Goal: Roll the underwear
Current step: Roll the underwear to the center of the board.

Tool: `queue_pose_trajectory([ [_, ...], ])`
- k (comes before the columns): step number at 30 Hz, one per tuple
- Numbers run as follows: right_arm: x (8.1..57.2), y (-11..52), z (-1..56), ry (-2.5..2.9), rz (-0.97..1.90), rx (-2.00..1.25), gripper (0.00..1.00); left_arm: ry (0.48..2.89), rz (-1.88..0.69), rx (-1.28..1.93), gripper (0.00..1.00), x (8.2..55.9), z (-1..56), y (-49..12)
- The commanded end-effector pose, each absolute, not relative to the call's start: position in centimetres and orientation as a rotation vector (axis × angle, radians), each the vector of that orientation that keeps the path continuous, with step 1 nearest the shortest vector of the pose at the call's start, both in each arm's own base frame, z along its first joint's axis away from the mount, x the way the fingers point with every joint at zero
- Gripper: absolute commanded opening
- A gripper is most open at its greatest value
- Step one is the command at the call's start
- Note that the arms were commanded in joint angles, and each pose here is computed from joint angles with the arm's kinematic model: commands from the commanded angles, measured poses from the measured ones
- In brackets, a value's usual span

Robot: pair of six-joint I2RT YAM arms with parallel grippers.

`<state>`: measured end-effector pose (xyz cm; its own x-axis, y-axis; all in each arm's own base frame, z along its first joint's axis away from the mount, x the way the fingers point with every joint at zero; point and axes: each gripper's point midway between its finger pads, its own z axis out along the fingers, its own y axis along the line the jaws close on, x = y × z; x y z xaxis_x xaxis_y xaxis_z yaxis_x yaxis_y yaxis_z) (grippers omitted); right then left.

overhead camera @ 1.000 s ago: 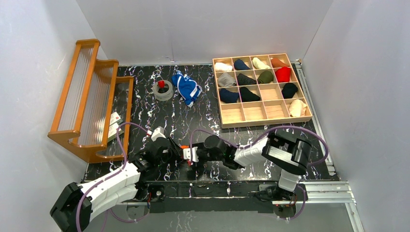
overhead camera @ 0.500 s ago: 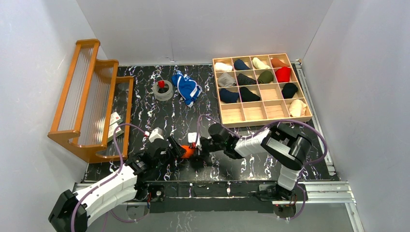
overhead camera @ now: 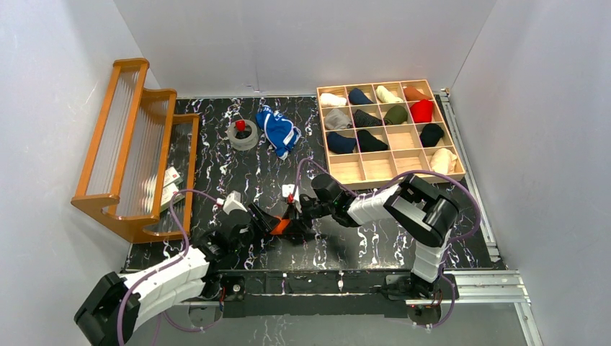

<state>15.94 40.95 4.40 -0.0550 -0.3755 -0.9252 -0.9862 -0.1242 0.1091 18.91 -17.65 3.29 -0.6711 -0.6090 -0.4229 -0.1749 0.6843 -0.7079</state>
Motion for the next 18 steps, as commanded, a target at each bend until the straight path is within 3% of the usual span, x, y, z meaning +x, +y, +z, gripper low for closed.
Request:
queue_pose_trajectory([
  [1, 13.0, 37.8, -0.2, 1.774, 1.206, -1.610, 0.54, 2.385, -0.604, -0.595, 0.49, 17.4, -0.2, -15.2],
  [4, 13.9, 38.0, 1.0, 1.721, 1.151, -1.613, 0.69, 2.406, -0.551, -0.594, 0.46, 17.3, -0.7, -14.7],
  [13, 16.8, 40.0, 4.7, 1.396, 0.732, -1.627, 0.78, 2.431, -0.532, -0.543, 0.43, 17.7, -0.2, -15.3],
  [18, 17.1, 41.2, 5.4, 1.349, 0.652, -1.641, 0.81, 2.439, -0.536, -0.524, 0.42, 17.7, -0.1, -15.5],
])
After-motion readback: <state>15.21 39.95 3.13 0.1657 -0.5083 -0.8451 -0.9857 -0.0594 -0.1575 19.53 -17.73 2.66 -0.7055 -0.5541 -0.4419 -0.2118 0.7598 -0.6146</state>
